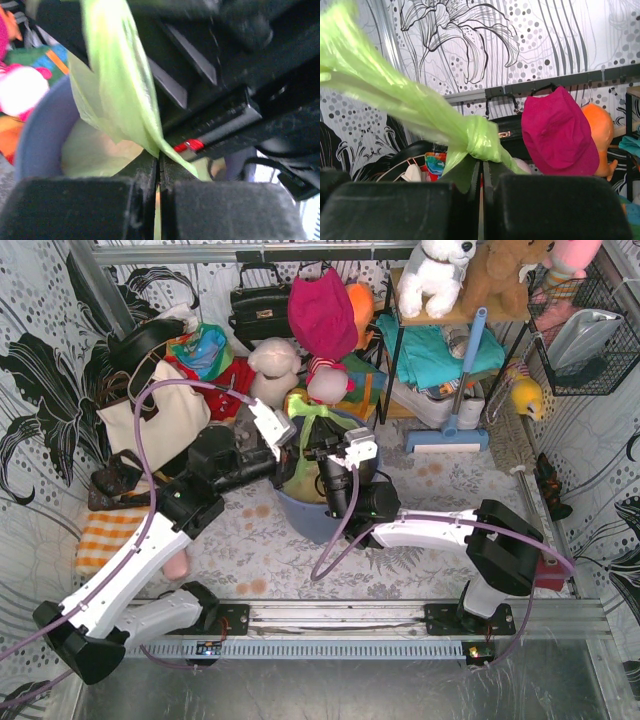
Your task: Tie the trash bag
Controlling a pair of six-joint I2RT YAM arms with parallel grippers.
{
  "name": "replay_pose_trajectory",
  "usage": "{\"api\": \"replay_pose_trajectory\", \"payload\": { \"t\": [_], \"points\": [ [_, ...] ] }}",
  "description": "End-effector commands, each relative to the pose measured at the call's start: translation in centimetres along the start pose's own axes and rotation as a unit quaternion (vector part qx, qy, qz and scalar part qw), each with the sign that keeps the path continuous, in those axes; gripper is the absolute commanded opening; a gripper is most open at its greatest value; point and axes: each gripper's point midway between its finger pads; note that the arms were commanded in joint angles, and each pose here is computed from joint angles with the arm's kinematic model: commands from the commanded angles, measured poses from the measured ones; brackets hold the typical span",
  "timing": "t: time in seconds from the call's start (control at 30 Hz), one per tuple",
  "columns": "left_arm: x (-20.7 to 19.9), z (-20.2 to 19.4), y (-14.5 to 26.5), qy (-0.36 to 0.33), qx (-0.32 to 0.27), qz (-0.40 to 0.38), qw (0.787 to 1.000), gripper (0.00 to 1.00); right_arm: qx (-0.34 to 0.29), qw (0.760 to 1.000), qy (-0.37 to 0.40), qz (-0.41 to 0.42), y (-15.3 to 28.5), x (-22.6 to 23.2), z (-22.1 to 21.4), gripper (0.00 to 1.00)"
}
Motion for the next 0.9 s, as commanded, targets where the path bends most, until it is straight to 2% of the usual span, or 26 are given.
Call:
{"api": "replay_pose_trajectory", "payload": {
  "t": [0.0, 0.17, 0.23, 0.33, 0.37, 0.43, 0.53, 0.73, 0.87],
  "points": [
    [-2.8, -2.0, 0.1, 0.019, 0.024, -0.064, 0.997, 0.07, -0.059, 0.998, -0.015, 0.027, -1.0, 1.3, 3.2, 0.00],
    [-3.3, -3.2, 0.0, 0.036, 0.037, -0.073, 0.996, 0.08, -0.065, 0.995, -0.008, 0.069, -0.8, 2.6, 3.5, 0.00],
    [-3.0, -3.0, 0.1, 0.038, 0.030, -0.060, 0.997, 0.10, -0.069, 0.991, -0.008, 0.111, -0.5, 3.8, 3.5, 0.00],
    [-1.8, -1.7, 0.8, 0.033, 0.004, -0.015, 0.999, 0.21, -0.069, 0.982, -0.021, 0.176, 0.5, 5.8, 3.4, 0.00],
    [-1.2, -1.1, 1.2, 0.030, -0.007, 0.004, 1.000, 0.28, -0.068, 0.979, -0.032, 0.192, 0.8, 6.2, 3.5, 0.00],
    [-0.3, 0.2, 2.2, 0.023, -0.033, 0.039, 0.998, 0.35, -0.058, 0.974, -0.069, 0.208, 1.1, 6.3, 3.5, 0.00],
    [0.8, 2.2, 4.1, 0.014, -0.070, 0.086, 0.994, 0.38, -0.043, 0.966, -0.105, 0.233, 1.5, 6.5, 3.3, 0.00],
    [2.2, 5.6, 8.2, 0.018, -0.143, 0.161, 0.976, 0.43, -0.028, 0.959, -0.119, 0.257, 2.2, 7.0, 3.0, 0.00],
    [5.6, 7.7, 10.4, 0.075, -0.185, 0.263, 0.944, 0.52, -0.020, 0.954, -0.123, 0.274, 2.6, 7.4, 2.8, 0.00]
  ]
}}
Point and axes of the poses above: each gripper's point midway between its finger pads, its own y axis back along the fingers, its own x axis along the line the jaws close on, z = x × y, and after that the axes turned 13 degrees about -y, right-handed
